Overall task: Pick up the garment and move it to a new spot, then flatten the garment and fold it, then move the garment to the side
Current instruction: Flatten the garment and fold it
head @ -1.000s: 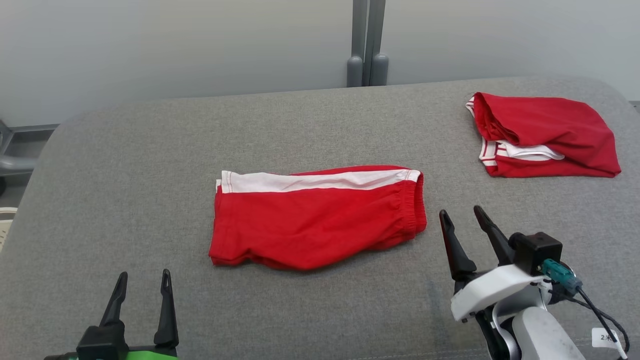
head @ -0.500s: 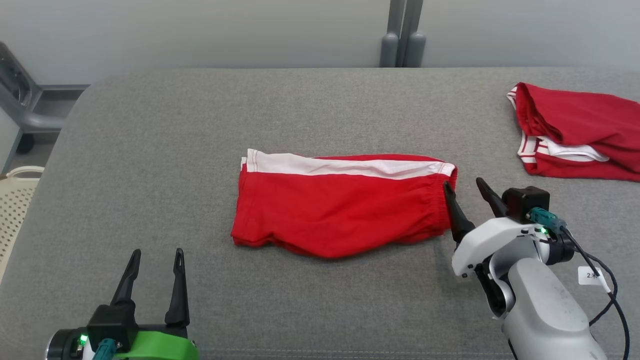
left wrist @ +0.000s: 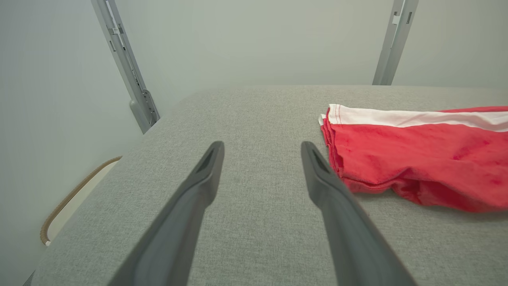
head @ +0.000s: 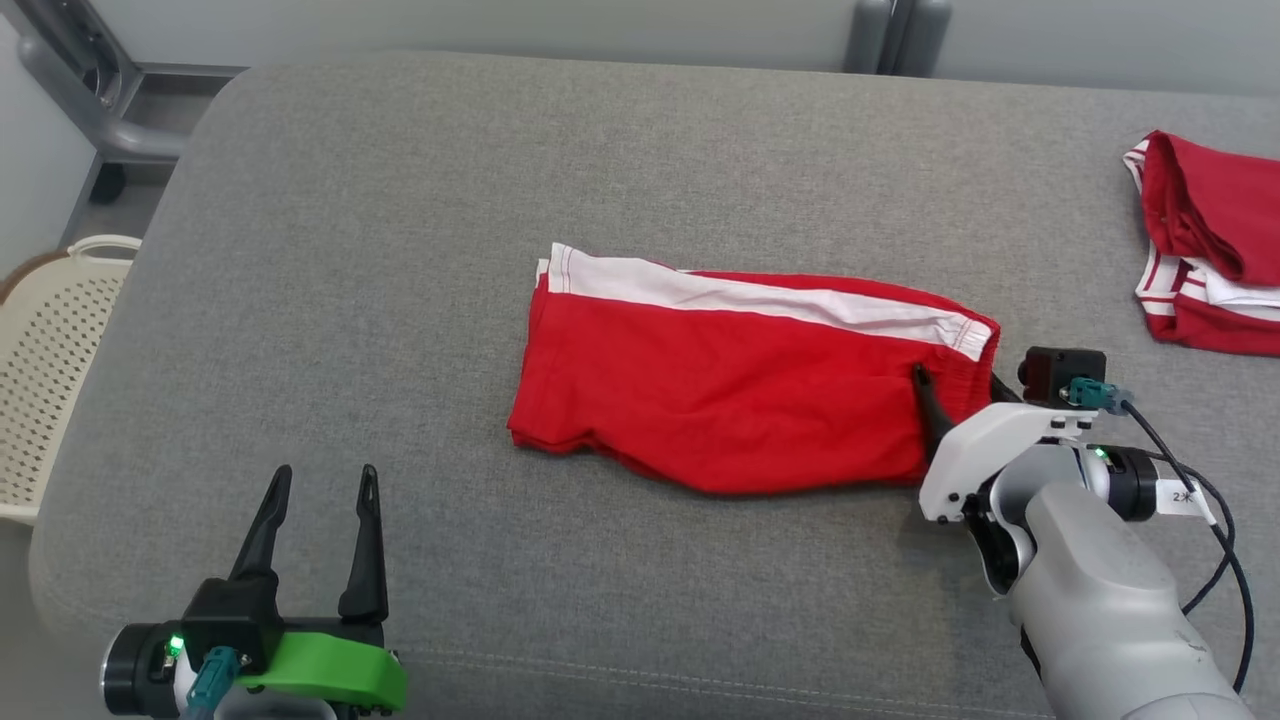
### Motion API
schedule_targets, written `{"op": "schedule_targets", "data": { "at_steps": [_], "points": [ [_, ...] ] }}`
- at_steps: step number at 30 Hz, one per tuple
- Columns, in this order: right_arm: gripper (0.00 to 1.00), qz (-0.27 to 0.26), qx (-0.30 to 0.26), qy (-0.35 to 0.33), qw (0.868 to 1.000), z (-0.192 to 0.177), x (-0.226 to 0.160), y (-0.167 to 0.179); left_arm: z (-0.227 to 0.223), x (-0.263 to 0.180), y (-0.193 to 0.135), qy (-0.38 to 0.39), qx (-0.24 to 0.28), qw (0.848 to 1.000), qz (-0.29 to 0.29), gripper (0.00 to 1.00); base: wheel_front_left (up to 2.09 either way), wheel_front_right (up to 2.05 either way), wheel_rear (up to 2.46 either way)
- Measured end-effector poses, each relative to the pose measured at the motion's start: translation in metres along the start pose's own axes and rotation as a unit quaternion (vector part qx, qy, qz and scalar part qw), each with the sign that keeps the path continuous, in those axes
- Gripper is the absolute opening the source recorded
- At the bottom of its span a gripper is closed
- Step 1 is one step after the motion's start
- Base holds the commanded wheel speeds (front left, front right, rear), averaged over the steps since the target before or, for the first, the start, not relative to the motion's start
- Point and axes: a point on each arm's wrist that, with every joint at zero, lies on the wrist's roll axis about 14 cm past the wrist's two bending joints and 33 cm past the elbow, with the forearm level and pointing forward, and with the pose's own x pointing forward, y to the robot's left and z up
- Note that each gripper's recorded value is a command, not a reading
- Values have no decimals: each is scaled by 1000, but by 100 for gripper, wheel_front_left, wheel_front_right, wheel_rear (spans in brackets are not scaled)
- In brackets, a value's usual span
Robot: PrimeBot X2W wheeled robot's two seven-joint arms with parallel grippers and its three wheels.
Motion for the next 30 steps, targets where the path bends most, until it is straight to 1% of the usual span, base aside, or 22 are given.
{"op": "schedule_targets", "data": {
  "at_steps": [3,9,10,11,12,13,14,20,24,26,30],
  "points": [
    [100,3,4,24,1000,-10,5,3,-3,-1,3,5,0,1000,5,100,0,0,0],
    [100,3,25,34,999,-12,9,8,-3,-1,5,5,0,1000,9,100,0,0,0],
    [91,5,24,43,999,-15,8,9,-3,-2,5,5,-1,1000,10,100,0,0,0],
    [59,6,23,48,999,-17,8,11,-3,-2,5,5,-1,1000,10,100,0,0,0],
    [40,6,25,50,998,-18,8,11,-3,-2,6,5,-1,1000,10,100,0,0,0],
    [9,6,27,54,998,-19,8,12,-3,-3,6,5,-1,1000,11,100,0,0,0],
    [0,8,26,57,998,-20,8,13,-2,-3,6,5,-1,1000,11,100,0,0,0],
    [0,12,30,52,998,-17,6,17,-3,-3,9,4,-1,1000,15,100,0,0,0],
    [0,14,26,35,999,-6,3,15,0,-3,5,0,-2,1000,9,100,0,0,0],
    [0,15,12,34,999,-5,-2,10,2,-2,2,-3,-3,1000,4,100,0,0,0],
    [0,0,10,23,1000,6,-12,-14,2,-3,-4,-4,-6,1000,-5,100,0,0,0]
  ]
}}
